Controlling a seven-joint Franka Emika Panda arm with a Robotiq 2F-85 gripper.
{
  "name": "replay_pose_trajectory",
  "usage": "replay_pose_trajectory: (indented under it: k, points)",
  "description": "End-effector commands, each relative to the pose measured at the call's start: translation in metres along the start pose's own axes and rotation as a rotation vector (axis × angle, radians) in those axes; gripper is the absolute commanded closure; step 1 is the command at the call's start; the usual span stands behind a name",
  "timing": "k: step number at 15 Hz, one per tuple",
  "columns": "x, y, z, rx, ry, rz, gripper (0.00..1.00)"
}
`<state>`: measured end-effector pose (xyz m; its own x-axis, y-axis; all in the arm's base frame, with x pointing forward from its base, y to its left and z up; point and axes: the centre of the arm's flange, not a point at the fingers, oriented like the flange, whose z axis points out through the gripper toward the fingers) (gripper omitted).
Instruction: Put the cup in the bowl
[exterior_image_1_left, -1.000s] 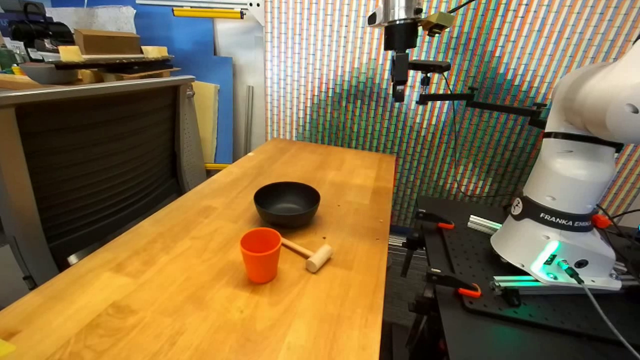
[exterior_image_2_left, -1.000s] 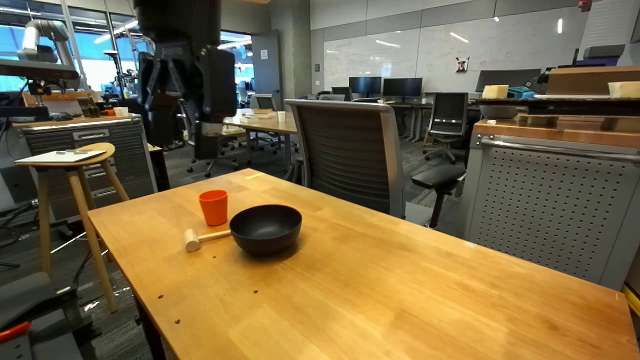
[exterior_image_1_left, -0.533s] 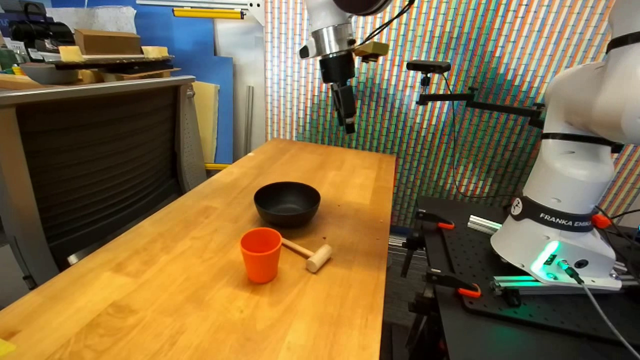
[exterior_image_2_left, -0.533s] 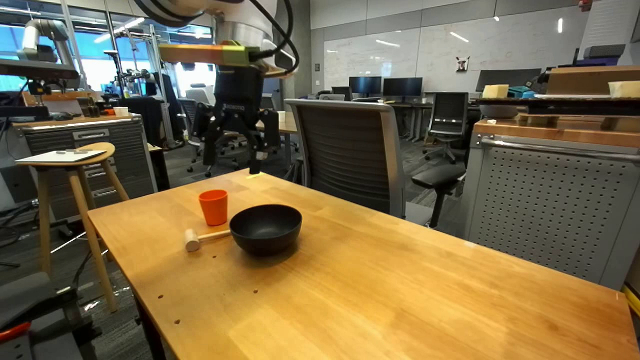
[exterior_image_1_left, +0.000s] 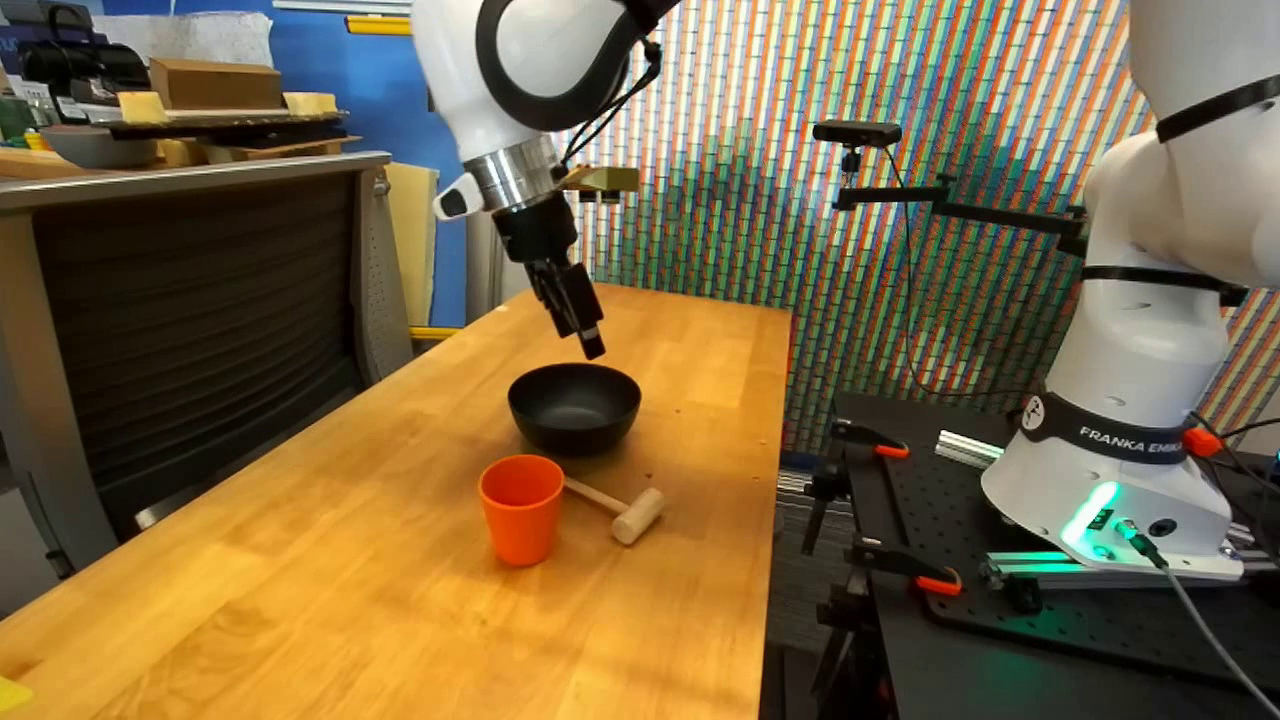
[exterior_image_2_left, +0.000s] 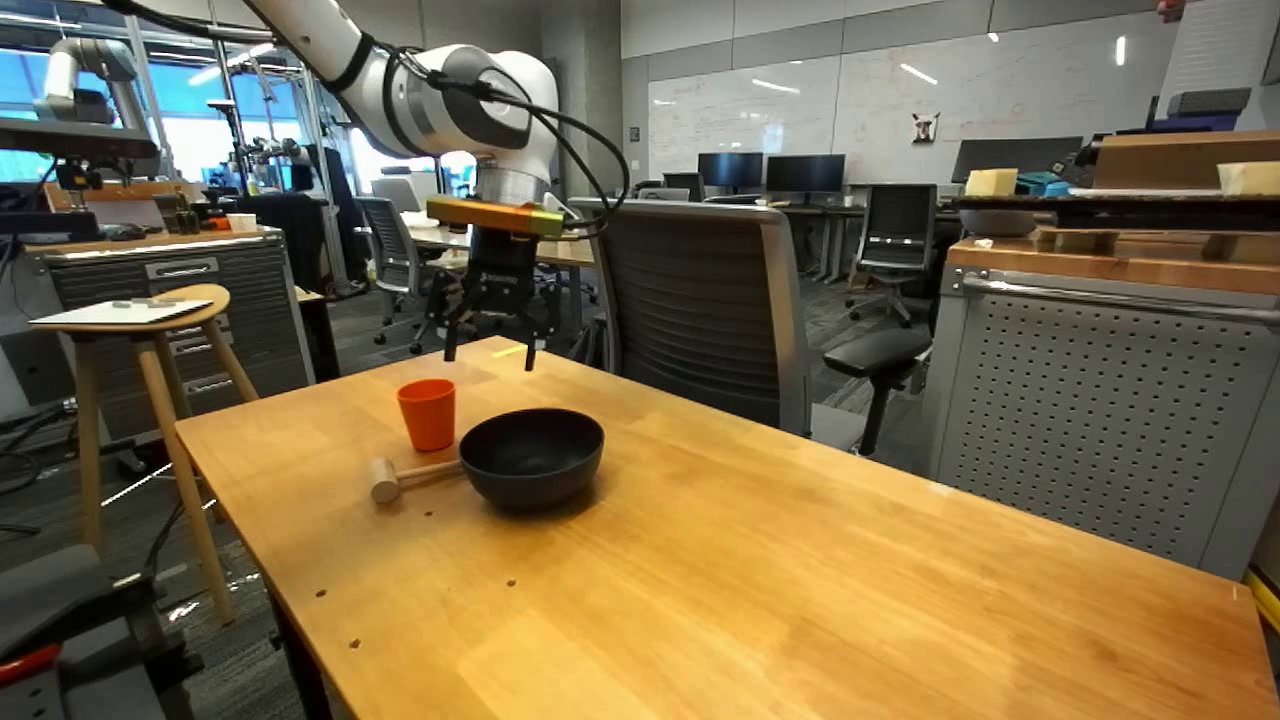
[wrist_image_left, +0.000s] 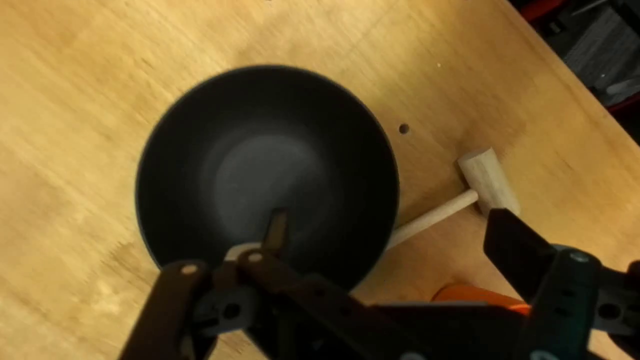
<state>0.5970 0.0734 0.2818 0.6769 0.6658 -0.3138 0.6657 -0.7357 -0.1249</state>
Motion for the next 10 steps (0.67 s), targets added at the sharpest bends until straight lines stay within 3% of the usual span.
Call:
replay_pose_trajectory:
  k: [1, 5, 10]
  points:
    - [0.088, 0.016, -0.011, 0.006, -0.067, -0.123, 0.00]
    - [0.144, 0.001, -0.006, 0.034, -0.108, -0.208, 0.00]
    - [0.169, -0.018, -0.002, 0.095, -0.180, -0.247, 0.00]
